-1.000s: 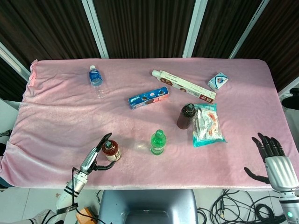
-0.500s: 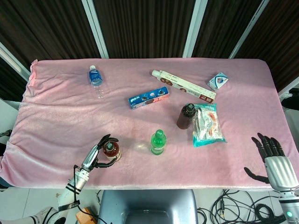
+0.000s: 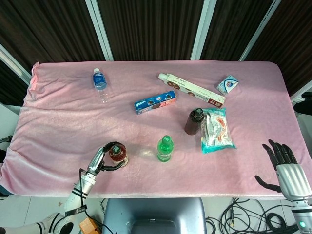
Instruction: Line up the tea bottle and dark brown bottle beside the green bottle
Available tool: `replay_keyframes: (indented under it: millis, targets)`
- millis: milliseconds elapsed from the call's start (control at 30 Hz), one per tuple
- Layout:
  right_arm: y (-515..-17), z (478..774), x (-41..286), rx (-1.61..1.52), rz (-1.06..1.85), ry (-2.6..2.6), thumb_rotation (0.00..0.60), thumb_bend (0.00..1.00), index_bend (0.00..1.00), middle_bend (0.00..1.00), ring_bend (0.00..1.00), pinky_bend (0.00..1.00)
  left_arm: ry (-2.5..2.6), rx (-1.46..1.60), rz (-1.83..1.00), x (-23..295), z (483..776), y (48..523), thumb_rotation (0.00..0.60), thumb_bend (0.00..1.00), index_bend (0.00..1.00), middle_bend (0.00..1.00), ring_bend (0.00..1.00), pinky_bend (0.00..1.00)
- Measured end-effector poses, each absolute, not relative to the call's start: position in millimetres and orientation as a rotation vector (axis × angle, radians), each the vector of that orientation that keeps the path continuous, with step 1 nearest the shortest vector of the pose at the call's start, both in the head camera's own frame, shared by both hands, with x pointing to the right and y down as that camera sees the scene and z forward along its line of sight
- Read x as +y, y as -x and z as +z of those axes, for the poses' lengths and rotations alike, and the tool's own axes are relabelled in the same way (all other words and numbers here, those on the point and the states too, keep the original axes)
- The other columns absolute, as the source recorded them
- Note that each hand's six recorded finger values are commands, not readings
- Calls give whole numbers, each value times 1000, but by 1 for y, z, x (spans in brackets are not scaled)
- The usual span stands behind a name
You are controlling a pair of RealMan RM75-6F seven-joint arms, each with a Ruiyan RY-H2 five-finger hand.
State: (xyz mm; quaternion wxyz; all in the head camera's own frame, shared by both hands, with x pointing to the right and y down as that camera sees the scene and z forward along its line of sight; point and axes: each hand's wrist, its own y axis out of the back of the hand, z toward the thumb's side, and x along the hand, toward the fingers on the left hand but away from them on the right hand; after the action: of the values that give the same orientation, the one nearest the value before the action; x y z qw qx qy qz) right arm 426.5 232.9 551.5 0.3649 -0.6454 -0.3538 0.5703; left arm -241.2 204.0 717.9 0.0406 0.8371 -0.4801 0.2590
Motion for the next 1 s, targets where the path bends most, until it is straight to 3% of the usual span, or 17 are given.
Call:
replay_keyframes:
  millis: [467,1000]
  targets:
    - [-424,557,234,-883,1479,1674,600,327,0,0,0,53,-2692,-1457,749,178,704,170,600,395,563,629,330,167]
    - [-430,549,232,-924,1465,1676,600,327,0,0,0,53,-2718,-1366,824,183,722,128,600,391,563,616,322,163]
